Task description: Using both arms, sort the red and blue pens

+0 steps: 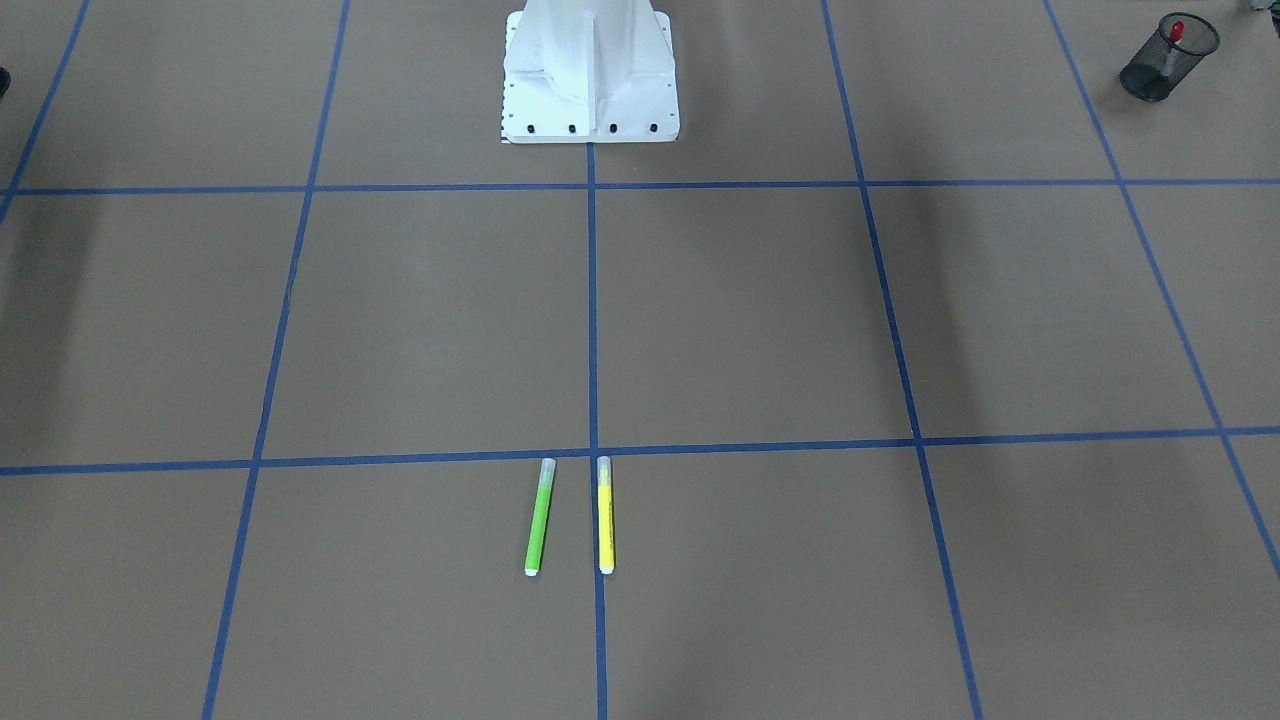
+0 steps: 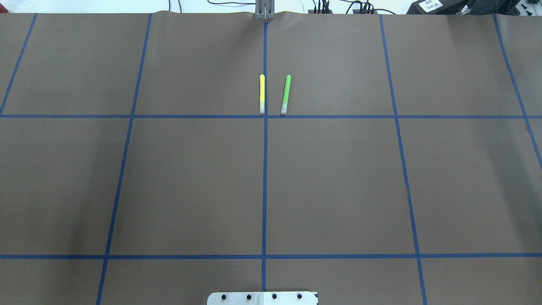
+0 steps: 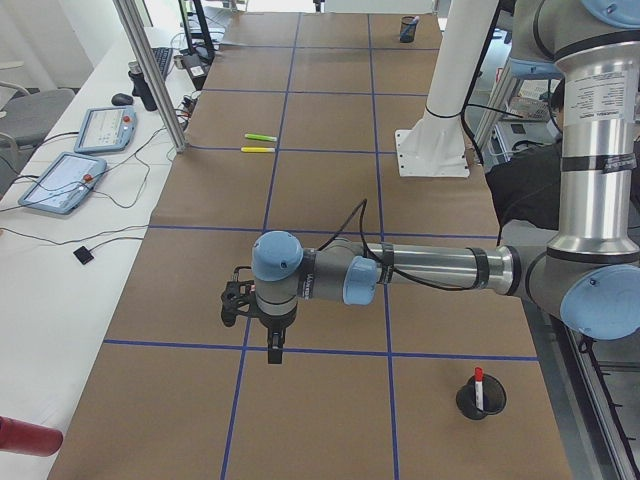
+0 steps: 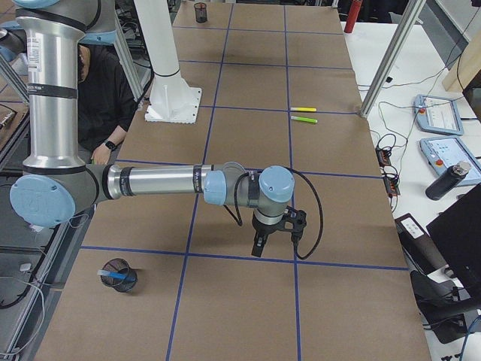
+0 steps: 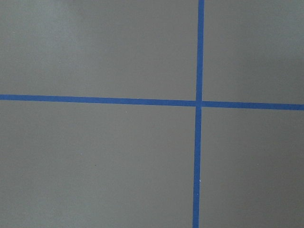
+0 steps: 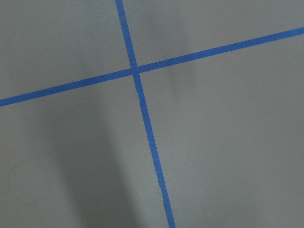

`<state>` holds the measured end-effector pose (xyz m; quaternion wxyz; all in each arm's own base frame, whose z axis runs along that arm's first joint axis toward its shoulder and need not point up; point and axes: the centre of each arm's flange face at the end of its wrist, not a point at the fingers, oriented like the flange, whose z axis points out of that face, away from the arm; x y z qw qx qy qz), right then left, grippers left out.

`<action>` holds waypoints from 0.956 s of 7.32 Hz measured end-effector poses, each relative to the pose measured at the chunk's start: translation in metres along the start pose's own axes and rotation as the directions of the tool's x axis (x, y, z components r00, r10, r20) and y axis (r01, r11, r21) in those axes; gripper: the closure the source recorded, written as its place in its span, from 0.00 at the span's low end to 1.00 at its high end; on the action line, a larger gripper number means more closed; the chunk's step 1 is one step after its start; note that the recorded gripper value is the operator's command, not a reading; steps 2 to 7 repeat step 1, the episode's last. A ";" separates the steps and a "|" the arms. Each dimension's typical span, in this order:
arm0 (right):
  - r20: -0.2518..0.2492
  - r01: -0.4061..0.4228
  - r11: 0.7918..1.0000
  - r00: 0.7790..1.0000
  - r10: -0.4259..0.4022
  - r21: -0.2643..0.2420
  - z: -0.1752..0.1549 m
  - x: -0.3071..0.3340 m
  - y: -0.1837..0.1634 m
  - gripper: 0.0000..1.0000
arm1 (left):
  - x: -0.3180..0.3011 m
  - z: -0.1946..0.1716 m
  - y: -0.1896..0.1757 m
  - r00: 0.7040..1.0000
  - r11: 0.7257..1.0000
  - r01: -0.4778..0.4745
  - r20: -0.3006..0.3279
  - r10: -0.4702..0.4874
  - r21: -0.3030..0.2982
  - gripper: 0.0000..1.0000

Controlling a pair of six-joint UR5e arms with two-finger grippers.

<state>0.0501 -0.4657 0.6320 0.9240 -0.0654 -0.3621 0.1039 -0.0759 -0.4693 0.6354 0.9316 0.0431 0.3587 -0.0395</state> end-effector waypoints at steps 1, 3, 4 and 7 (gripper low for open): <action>0.000 0.000 1.000 1.000 0.000 0.000 0.000 0.000 0.000 0.01 | 0.000 0.000 0.000 1.000 1.000 0.000 0.000 0.000 0.000 0.00; 0.000 0.000 1.000 1.000 0.000 0.000 0.000 0.000 0.000 0.01 | 0.000 0.000 0.000 1.000 1.000 0.000 0.000 0.000 0.000 0.00; 0.000 0.000 1.000 1.000 0.000 0.000 0.000 0.000 0.000 0.01 | 0.000 0.000 0.000 1.000 1.000 0.000 0.000 0.000 0.000 0.00; 0.000 0.000 1.000 1.000 0.000 0.000 0.000 0.000 0.000 0.01 | 0.000 0.000 0.000 1.000 1.000 0.000 0.000 0.000 0.000 0.00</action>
